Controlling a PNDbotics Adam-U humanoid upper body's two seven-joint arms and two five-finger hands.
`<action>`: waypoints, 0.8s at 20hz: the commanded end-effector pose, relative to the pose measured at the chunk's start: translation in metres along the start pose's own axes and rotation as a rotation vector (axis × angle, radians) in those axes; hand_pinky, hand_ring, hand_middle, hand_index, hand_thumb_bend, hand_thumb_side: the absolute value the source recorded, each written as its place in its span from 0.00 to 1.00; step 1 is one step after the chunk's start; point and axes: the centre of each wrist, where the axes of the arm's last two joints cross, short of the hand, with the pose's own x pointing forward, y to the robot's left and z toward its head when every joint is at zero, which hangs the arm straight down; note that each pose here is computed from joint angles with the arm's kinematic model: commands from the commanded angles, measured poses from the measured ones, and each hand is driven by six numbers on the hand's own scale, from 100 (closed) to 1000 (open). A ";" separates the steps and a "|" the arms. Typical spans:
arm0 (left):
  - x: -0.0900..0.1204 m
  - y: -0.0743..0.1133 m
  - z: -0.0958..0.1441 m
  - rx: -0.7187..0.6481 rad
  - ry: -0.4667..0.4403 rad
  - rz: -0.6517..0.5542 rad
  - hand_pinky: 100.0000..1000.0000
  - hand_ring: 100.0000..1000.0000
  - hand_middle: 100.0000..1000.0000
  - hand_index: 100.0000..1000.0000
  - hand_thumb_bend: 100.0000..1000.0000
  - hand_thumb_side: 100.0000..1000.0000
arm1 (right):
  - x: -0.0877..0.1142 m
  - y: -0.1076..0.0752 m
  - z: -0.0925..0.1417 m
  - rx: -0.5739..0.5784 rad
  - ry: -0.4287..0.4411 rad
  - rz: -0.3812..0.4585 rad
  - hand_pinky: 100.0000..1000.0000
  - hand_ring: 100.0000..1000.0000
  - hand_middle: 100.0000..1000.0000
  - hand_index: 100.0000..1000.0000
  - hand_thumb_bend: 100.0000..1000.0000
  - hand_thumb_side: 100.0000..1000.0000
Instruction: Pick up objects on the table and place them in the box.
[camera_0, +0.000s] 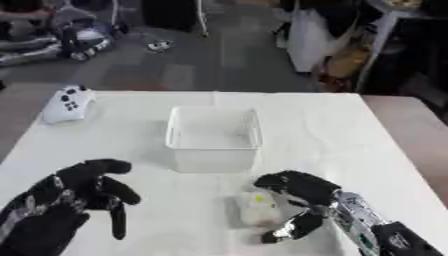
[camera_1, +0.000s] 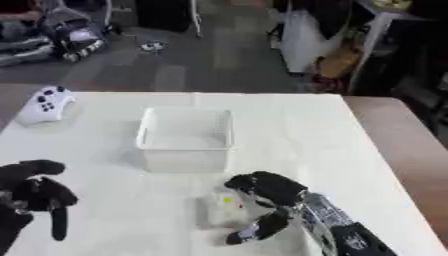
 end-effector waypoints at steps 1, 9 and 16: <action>0.006 0.002 -0.005 -0.020 -0.019 -0.013 0.33 0.71 0.85 0.92 0.39 0.95 | -0.003 -0.002 0.001 0.017 0.015 0.005 0.85 0.83 0.88 1.00 0.73 0.94; 0.006 0.002 -0.005 -0.021 -0.018 -0.012 0.33 0.71 0.85 0.92 0.39 0.95 | -0.003 -0.002 -0.001 0.024 0.018 -0.010 0.83 0.80 0.82 1.00 0.68 1.00; 0.006 0.002 -0.005 -0.022 -0.018 -0.010 0.33 0.71 0.85 0.92 0.39 0.96 | -0.003 -0.014 -0.015 -0.020 0.043 0.007 0.82 0.79 0.82 0.99 0.67 1.00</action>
